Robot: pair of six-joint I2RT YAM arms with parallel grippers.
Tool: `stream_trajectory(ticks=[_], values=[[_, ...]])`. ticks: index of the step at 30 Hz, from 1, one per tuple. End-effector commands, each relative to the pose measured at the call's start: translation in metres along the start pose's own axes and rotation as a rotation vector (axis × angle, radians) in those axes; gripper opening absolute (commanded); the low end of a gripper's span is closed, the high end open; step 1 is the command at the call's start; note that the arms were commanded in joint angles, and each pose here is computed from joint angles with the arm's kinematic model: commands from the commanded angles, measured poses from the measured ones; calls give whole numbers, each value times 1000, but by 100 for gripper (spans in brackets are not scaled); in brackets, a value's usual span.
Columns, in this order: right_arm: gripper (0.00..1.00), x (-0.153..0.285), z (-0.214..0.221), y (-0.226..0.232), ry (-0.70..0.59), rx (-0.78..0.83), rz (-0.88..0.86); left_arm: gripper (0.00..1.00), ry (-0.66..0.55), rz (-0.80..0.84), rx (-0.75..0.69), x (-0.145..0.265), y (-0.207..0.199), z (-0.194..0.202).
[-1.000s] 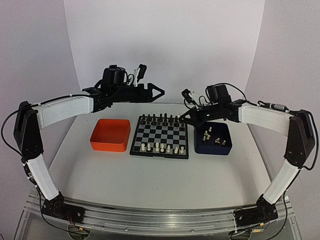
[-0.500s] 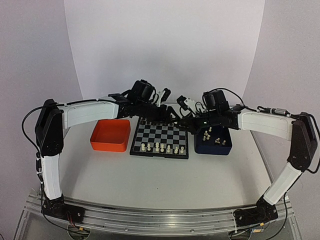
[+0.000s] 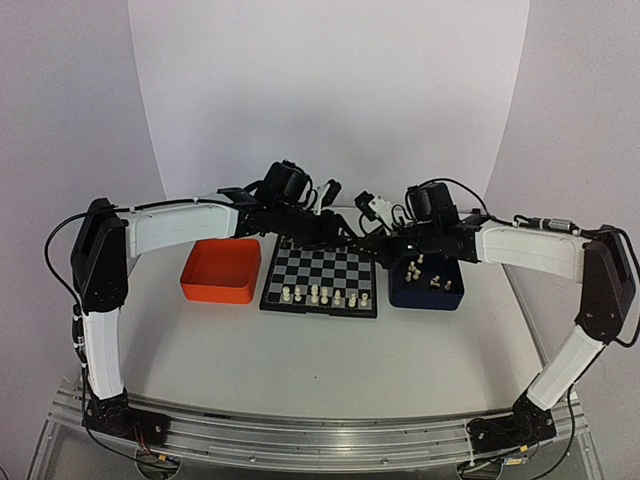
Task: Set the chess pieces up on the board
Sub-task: Place the chess piece on the chessboard.
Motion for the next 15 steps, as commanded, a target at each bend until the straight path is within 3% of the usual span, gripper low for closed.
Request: stream_trajectory(ticks=[1,12,15], values=[[0,13,-23,10,-89,40,-4,40,-25,43,9,5,-9,-10],[0,13,-17,16,-81,63,-30,25,-21,74,10,0,-11,-9],[0,13,-16,14,-80,66,-21,15,-17,86,10,-1,-12,-9]])
Point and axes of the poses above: each gripper's point midway between its finger pads, its own x axis back along the fingers, its own y axis along the line the jaws close on, z = x × y, the point moved 2 cm from there along x, back along the fingers, and after that the axes turned 14 degrees about -x, right-handed, at the moved point
